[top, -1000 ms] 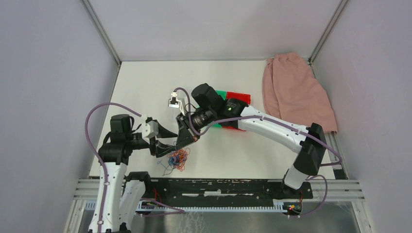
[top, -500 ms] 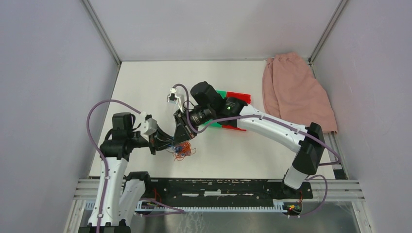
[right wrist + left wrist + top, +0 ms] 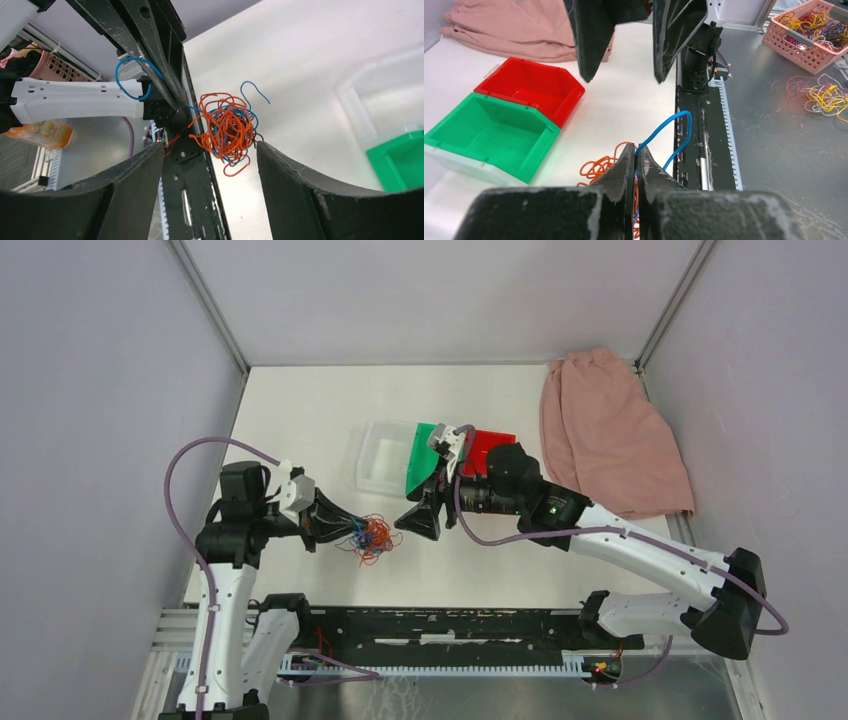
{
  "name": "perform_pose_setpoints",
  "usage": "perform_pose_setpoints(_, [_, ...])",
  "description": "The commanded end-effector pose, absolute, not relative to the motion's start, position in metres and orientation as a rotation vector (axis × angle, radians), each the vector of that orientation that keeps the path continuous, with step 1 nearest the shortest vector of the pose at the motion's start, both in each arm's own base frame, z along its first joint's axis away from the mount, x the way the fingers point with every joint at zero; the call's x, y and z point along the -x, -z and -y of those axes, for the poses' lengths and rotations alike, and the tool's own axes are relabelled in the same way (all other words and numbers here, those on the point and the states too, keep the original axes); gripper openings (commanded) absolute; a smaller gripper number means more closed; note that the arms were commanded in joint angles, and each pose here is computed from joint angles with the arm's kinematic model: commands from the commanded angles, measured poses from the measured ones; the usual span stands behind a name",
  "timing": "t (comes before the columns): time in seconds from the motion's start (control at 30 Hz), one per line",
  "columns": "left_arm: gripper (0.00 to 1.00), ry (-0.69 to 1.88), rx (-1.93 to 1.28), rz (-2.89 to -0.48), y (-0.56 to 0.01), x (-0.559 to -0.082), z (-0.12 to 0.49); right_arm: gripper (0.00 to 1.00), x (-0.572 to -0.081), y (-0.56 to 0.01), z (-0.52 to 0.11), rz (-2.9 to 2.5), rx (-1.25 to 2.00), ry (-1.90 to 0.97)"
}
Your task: Untangle the cables
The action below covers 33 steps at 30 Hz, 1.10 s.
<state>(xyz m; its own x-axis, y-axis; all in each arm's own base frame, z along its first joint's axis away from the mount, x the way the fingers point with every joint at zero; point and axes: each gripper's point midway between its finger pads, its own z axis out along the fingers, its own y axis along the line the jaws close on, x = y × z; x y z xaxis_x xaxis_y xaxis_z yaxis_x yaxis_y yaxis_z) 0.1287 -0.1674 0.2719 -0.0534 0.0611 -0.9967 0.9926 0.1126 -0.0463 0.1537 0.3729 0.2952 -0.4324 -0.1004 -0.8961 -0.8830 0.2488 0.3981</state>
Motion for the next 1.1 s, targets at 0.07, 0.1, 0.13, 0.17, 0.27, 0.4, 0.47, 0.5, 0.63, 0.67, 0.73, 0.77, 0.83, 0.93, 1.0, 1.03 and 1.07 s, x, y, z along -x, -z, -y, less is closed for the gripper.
perform_pose_setpoints(0.07, [0.03,1.197,-1.154,-1.279,-0.305,-0.121,0.171,0.74,-0.169,-0.338,-0.398,-1.441,0.899,-1.266])
perform_pose_setpoints(0.1, [0.03,1.197,-1.155,-1.279,-0.306,-0.121,0.171,0.74,-0.166,-0.339,-0.405,-1.430,0.917,-1.282])
perform_pose_setpoints(0.13, [0.03,1.193,-1.154,-1.280,-0.307,-0.122,0.170,0.73,-0.164,-0.339,-0.412,-1.420,0.936,-1.296])
perform_pose_setpoints(0.17, [0.03,1.189,-1.155,-1.281,-0.308,-0.123,0.170,0.73,-0.161,-0.338,-0.419,-1.413,0.954,-1.307])
perform_pose_setpoints(0.27, [0.03,1.175,-1.158,-1.281,-0.311,-0.125,0.170,0.71,-0.157,-0.335,-0.437,-1.399,0.976,-1.323])
perform_pose_setpoints(0.4, [0.03,1.156,-1.164,-1.277,-0.318,-0.128,0.170,0.69,-0.150,-0.329,-0.456,-1.380,0.982,-1.374])
perform_pose_setpoints(0.47, [0.03,1.155,-1.164,-1.274,-0.321,-0.129,0.170,0.67,-0.149,-0.325,-0.464,-1.384,0.979,-1.395])
perform_pose_setpoints(0.5, [0.03,1.154,-1.167,-1.269,-0.324,-0.129,0.170,0.65,-0.149,-0.322,-0.468,-1.395,0.979,-1.401])
perform_pose_setpoints(0.63, [0.03,1.136,-1.178,-1.250,-0.334,-0.128,0.170,0.60,-0.151,-0.307,-0.478,-1.446,0.958,-1.435])
perform_pose_setpoints(0.67, [0.03,1.134,-1.181,-1.246,-0.336,-0.128,0.170,0.60,-0.151,-0.305,-0.477,-1.446,0.946,-1.441])
perform_pose_setpoints(0.73, [0.03,1.131,-1.183,-1.242,-0.337,-0.126,0.170,0.60,-0.151,-0.304,-0.471,-1.442,0.910,-1.440])
perform_pose_setpoints(0.77, [0.03,1.126,-1.185,-1.239,-0.338,-0.126,0.170,0.61,-0.152,-0.304,-0.468,-1.440,0.897,-1.433])
perform_pose_setpoints(0.83, [0.03,1.120,-1.186,-1.240,-0.337,-0.126,0.170,0.63,-0.156,-0.305,-0.458,-1.450,0.865,-1.405])
perform_pose_setpoints(0.93, [0.03,1.112,-1.184,-1.245,-0.336,-0.126,0.169,0.67,-0.161,-0.309,-0.435,-1.463,0.822,-1.356])
perform_pose_setpoints(1.0, [0.03,1.105,-1.187,-1.242,-0.337,-0.126,0.169,0.68,-0.162,-0.317,-0.417,-1.443,0.801,-1.336])
perform_pose_setpoints(1.03, [0.03,1.102,-1.188,-1.239,-0.337,-0.126,0.169,0.68,-0.161,-0.319,-0.410,-1.439,0.799,-1.326])
perform_pose_setpoints(1.07, [0.03,1.099,-1.190,-1.236,-0.338,-0.126,0.169,0.69,-0.160,-0.319,-0.404,-1.438,0.807,-1.316])
